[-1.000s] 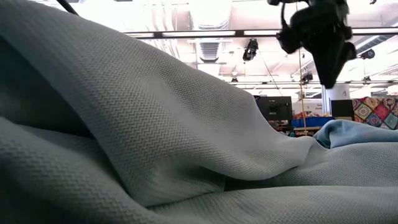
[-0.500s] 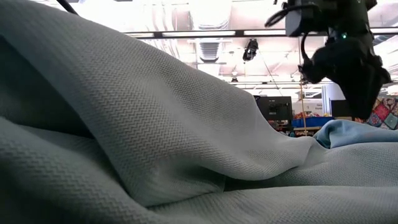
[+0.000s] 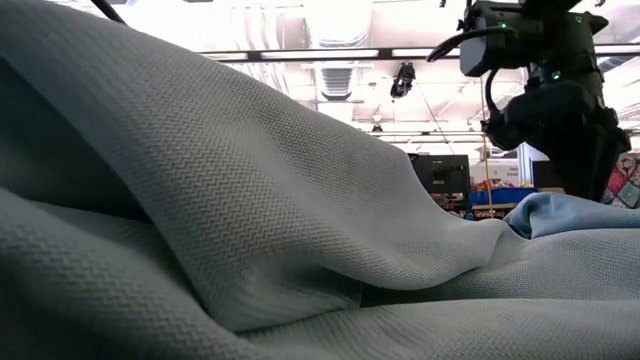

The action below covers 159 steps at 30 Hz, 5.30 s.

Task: Sort microfiber towel by color & place in baskets
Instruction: Put the blue microfiber towel into the bottom black wire basket

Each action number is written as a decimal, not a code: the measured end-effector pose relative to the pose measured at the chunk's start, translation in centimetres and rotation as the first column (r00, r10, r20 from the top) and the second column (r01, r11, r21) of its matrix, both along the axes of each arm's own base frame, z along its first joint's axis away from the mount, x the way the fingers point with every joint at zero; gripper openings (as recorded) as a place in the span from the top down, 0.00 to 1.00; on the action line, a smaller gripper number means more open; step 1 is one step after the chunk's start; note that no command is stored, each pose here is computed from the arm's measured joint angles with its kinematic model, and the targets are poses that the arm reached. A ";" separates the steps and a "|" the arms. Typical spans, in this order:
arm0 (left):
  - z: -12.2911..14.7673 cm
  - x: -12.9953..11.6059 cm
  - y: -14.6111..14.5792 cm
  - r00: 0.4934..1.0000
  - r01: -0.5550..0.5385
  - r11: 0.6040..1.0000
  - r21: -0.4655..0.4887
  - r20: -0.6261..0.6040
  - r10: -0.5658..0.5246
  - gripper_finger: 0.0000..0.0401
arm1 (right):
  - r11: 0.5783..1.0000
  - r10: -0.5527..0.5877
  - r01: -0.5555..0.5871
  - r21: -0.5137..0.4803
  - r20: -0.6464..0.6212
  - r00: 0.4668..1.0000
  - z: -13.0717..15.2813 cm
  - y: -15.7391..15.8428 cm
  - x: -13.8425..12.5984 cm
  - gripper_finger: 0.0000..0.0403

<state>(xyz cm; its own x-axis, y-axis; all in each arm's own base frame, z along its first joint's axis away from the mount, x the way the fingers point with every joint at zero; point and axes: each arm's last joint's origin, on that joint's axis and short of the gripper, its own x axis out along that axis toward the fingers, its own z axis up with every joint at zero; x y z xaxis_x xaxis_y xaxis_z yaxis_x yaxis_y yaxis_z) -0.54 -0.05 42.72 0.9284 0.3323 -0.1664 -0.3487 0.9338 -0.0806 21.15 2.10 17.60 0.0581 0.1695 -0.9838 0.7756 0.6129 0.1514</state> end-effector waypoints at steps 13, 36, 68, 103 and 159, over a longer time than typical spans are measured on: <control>0.0 0.0 0.0 1.000 0.000 1.000 0.000 -0.001 0.000 0.76 | 0.997 0.079 -0.080 -0.002 -0.126 0.989 -3.3 0.1 1.2 0.57; 0.0 0.0 0.0 1.000 0.001 1.000 0.008 -0.005 -0.001 0.76 | 1.000 0.018 -0.017 0.021 -0.053 0.998 -2.1 0.1 1.1 0.96; 0.0 0.0 0.0 1.000 0.001 1.000 0.007 -0.005 -0.001 0.76 | 0.986 0.139 -0.001 -0.165 0.827 0.545 18.7 0.1 6.2 0.97; 0.0 0.0 0.0 1.000 0.001 1.000 0.007 -0.005 -0.001 0.76 | 0.883 0.429 -0.292 -0.367 0.884 0.187 24.4 9.3 23.3 0.97; -1.1 -0.7 -0.6 0.990 0.112 0.993 -0.035 -0.080 -0.114 0.76 | 0.940 0.271 -0.331 -0.084 0.772 0.575 12.8 14.3 28.4 0.67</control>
<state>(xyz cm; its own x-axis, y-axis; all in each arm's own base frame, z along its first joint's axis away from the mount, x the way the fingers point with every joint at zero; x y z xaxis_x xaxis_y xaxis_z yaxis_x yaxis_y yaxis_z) -1.26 -0.61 41.66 0.9427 0.2195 -0.2514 -0.2475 0.9651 -0.0852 49.58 16.41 30.38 0.7137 0.3789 -0.5891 0.1295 0.7552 0.6426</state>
